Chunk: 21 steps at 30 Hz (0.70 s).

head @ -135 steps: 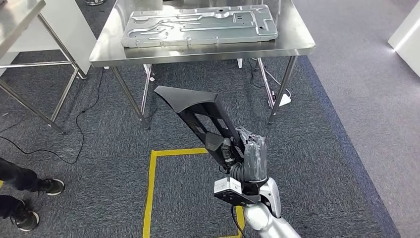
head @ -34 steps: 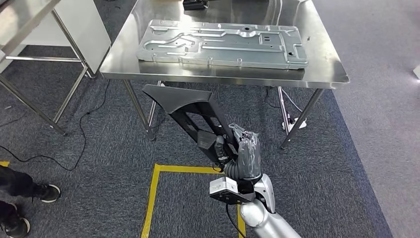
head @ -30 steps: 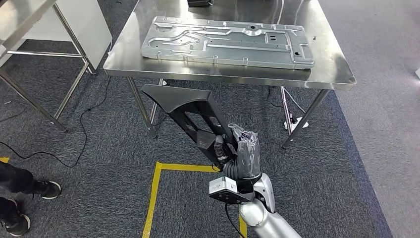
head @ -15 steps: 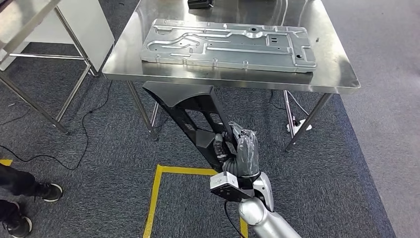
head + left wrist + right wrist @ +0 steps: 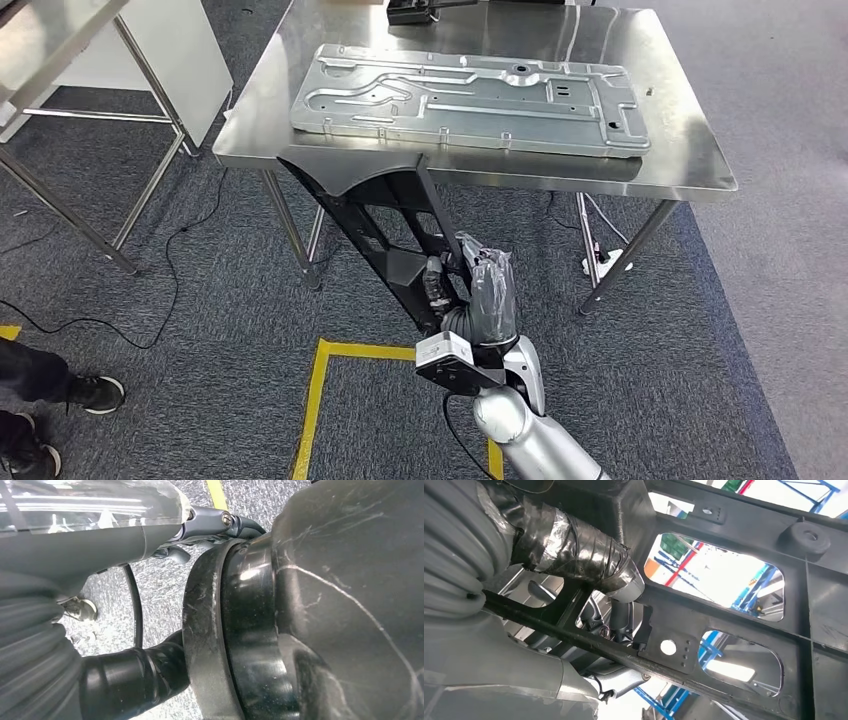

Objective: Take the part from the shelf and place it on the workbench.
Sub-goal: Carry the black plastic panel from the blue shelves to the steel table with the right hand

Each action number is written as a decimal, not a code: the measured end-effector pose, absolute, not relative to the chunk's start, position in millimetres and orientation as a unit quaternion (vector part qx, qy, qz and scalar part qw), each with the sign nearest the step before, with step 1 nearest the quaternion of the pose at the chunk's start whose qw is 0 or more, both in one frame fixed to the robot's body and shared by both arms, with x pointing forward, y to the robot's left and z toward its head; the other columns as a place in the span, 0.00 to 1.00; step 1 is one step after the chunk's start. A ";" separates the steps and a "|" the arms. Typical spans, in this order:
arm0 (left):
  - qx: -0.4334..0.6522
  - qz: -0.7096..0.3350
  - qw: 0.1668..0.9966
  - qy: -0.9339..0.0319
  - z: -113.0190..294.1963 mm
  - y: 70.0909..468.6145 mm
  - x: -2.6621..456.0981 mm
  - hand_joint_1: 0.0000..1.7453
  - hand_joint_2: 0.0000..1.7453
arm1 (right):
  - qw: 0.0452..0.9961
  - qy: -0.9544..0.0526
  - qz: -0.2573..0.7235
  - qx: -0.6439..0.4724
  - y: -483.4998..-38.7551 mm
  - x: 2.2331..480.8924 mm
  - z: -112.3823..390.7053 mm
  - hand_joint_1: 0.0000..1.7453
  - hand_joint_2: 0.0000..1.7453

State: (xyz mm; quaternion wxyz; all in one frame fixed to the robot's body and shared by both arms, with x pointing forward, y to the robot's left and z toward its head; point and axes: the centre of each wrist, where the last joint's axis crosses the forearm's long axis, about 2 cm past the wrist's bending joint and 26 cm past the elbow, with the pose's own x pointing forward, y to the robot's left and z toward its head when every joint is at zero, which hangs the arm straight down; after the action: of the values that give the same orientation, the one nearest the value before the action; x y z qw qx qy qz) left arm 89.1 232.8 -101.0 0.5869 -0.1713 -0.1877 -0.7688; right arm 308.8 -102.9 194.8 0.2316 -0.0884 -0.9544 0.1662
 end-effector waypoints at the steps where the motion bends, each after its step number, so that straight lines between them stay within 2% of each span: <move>1: -0.172 -0.769 0.587 -0.188 -100.9 232.4 89.2 0.00 1.00 | 0.230 -0.955 0.166 -0.089 -102.5 310.1 196.7 1.00 1.00; 21: -0.174 -0.786 0.565 -0.182 -99.0 229.0 95.9 0.00 1.00 | 0.235 -0.951 0.179 -0.096 -99.0 325.5 207.0 1.00 1.00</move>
State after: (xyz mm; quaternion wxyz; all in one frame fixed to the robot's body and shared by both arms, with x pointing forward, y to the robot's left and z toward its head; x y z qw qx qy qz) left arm 95.9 229.0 -99.0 0.5654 -0.1737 -0.1816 -0.7856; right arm 325.5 -99.0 207.0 0.2345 -0.0955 -0.9506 0.1794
